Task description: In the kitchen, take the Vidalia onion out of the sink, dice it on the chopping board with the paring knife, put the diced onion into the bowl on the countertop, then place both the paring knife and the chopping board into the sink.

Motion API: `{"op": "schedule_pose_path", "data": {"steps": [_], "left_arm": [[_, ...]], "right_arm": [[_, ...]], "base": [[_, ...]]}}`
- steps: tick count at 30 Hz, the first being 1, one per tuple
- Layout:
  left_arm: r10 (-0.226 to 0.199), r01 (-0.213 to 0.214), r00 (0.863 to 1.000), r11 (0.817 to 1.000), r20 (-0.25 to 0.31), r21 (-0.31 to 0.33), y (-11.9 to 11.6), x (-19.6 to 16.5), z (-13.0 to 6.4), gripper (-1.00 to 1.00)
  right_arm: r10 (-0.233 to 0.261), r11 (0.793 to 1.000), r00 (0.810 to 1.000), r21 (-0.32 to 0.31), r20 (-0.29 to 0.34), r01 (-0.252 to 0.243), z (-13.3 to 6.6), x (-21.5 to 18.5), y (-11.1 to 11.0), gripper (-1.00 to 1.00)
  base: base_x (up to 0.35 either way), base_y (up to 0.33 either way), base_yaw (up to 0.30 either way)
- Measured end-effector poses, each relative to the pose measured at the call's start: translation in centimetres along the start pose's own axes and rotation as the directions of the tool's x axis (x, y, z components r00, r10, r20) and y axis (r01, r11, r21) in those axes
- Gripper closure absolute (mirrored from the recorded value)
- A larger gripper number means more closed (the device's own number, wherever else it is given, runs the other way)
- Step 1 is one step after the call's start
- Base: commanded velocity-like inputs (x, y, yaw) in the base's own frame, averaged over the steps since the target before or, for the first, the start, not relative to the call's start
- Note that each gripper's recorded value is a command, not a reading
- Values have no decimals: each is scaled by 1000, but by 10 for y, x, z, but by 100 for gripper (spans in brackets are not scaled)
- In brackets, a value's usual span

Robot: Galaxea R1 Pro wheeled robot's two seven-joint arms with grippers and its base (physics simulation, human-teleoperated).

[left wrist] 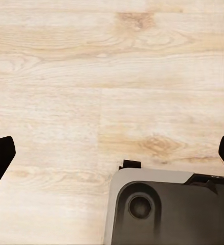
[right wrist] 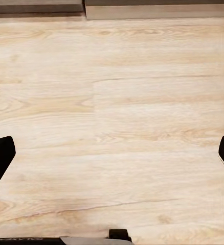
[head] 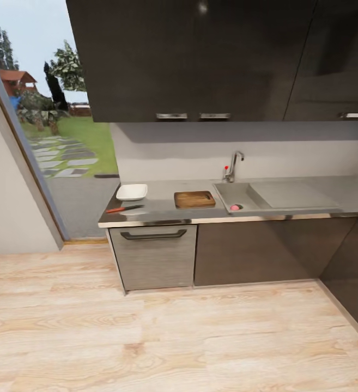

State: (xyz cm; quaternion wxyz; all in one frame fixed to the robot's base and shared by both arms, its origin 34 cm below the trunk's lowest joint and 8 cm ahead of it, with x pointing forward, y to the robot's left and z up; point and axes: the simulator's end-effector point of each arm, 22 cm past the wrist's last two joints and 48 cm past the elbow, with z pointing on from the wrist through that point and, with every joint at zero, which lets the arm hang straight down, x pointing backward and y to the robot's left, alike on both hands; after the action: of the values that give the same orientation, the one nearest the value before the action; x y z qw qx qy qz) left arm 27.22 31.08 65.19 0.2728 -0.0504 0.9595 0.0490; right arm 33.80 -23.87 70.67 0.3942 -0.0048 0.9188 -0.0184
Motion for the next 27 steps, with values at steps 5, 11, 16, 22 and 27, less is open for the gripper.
{"op": "schedule_pose_path", "data": {"steps": [5, 11, 16, 22, 27], "left_arm": [[0, 0, 1000, 1000, 0, 0, 0, 0, 0, -100], [0, 0, 1000, 1000, 0, 0, 0, 0, 0, -100], [0, 0, 1000, 1000, 1, 1, 0, -1, 0, -100], [0, 0, 1000, 1000, 1, 1, 0, -1, 0, -100], [0, 0, 1000, 1000, 2, 1, 0, -1, 0, -100]], "right_arm": [[0, 1000, 1000, 0, 0, 0, 0, 0, 0, -100], [0, 1000, 1000, -1, 0, 0, 0, 0, 1, -100], [0, 1000, 1000, -1, 0, 0, 0, 0, 1, -100], [0, 1000, 1000, -2, 0, 0, 0, 0, 1, -100], [0, 1000, 1000, -3, 1, 0, 0, 0, 2, -100]], "base": [[0, -320, 0], [0, -320, 0], [0, -320, 0], [0, -320, 0], [0, -320, 0]]}}
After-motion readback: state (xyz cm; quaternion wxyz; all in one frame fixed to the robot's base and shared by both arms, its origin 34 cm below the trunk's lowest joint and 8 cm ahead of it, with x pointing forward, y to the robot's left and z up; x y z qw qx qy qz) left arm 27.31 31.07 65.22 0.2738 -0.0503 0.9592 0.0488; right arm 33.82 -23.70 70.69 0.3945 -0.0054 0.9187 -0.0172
